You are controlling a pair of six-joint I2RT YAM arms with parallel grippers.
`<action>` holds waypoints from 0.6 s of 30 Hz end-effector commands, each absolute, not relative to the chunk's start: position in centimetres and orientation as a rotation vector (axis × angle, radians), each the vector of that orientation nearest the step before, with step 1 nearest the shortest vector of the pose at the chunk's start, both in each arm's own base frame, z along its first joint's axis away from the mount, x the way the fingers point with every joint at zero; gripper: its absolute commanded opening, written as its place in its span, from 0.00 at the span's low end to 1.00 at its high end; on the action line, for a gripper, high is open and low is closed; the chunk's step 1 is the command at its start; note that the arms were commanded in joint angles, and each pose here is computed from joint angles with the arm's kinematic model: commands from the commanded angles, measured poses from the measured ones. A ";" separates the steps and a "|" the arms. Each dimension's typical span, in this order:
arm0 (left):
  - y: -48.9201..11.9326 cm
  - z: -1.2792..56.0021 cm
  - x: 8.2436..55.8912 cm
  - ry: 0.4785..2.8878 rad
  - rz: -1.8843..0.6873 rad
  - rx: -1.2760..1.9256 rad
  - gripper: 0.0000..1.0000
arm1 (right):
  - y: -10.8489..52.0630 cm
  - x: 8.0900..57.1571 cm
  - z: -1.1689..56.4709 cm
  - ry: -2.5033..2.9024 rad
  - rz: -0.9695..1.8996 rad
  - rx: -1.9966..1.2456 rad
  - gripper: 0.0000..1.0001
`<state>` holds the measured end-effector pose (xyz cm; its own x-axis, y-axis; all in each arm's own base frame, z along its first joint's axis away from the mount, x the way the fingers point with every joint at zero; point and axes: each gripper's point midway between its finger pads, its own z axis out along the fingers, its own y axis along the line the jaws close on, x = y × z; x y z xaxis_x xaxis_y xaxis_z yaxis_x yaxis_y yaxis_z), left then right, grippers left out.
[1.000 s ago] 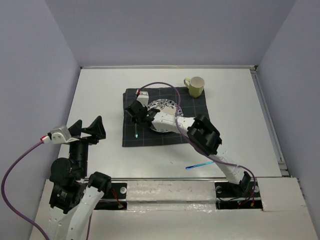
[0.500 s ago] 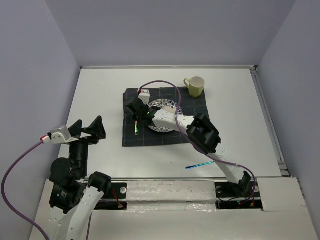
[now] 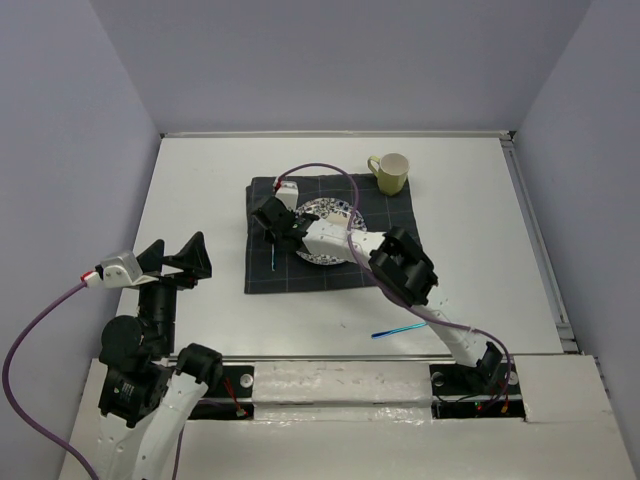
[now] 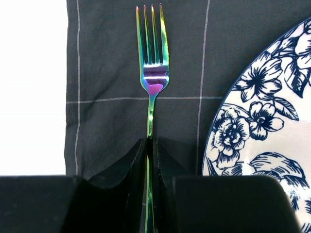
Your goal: Set the dinner table for one person
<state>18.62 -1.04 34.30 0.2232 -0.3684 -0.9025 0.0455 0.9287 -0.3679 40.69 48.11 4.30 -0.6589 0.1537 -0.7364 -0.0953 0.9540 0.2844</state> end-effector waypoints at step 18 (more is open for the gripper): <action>-1.0 35.6 17.8 1.252 -0.323 -0.278 0.99 | 42.4 39.3 22.8 2.000 0.472 0.108 0.29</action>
<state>18.40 -1.02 34.44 0.2305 -0.3717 -0.8993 0.0521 0.9276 -0.3700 39.86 46.11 10.40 -0.6188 0.1434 -0.7723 -0.1247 0.9528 0.2768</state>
